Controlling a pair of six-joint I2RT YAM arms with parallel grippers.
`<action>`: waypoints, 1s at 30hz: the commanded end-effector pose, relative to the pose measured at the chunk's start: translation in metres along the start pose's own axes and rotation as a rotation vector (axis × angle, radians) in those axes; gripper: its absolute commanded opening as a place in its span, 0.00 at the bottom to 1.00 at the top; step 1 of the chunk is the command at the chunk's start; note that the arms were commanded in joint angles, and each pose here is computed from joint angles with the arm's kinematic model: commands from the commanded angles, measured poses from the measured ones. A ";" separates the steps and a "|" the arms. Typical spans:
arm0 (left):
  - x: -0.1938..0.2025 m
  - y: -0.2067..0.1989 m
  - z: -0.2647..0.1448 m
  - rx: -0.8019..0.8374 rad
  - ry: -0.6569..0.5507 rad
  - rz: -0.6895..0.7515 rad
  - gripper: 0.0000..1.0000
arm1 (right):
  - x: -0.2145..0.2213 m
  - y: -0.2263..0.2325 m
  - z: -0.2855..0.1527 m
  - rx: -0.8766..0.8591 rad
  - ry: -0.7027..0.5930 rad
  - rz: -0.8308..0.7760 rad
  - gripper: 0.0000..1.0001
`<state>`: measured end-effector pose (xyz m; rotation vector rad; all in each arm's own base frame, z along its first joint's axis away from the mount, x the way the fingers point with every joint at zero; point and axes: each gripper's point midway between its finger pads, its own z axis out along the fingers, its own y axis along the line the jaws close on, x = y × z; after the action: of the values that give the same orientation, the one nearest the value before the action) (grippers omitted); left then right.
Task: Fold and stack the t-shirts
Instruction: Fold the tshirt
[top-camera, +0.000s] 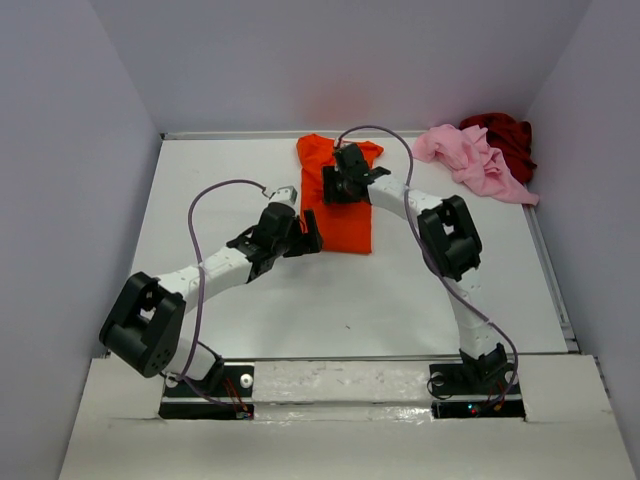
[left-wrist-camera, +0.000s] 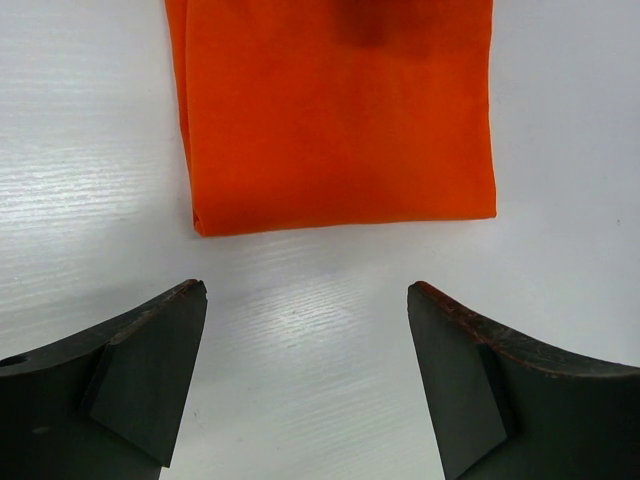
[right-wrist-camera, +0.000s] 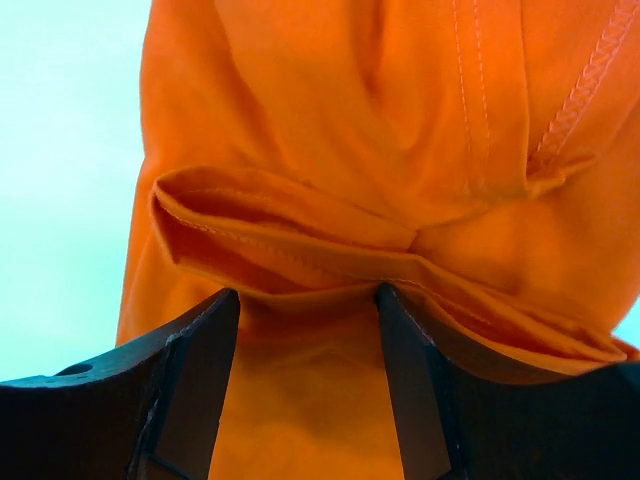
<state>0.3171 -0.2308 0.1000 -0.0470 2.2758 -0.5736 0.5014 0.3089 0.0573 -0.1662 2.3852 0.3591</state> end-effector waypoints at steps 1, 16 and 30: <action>-0.008 -0.013 -0.008 0.054 -0.044 -0.008 0.91 | -0.015 -0.008 0.015 0.003 -0.021 0.004 0.63; 0.003 -0.016 -0.007 0.047 -0.041 -0.006 0.91 | -0.047 -0.009 -0.004 -0.017 -0.080 -0.015 0.63; -0.009 0.012 0.021 -0.086 -0.061 -0.032 0.92 | -0.010 -0.023 -0.128 -0.059 -0.168 0.110 0.63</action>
<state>0.3148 -0.2306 0.0653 -0.0680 2.3310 -0.4873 0.4522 0.2600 0.1652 -0.1124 2.2303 0.4345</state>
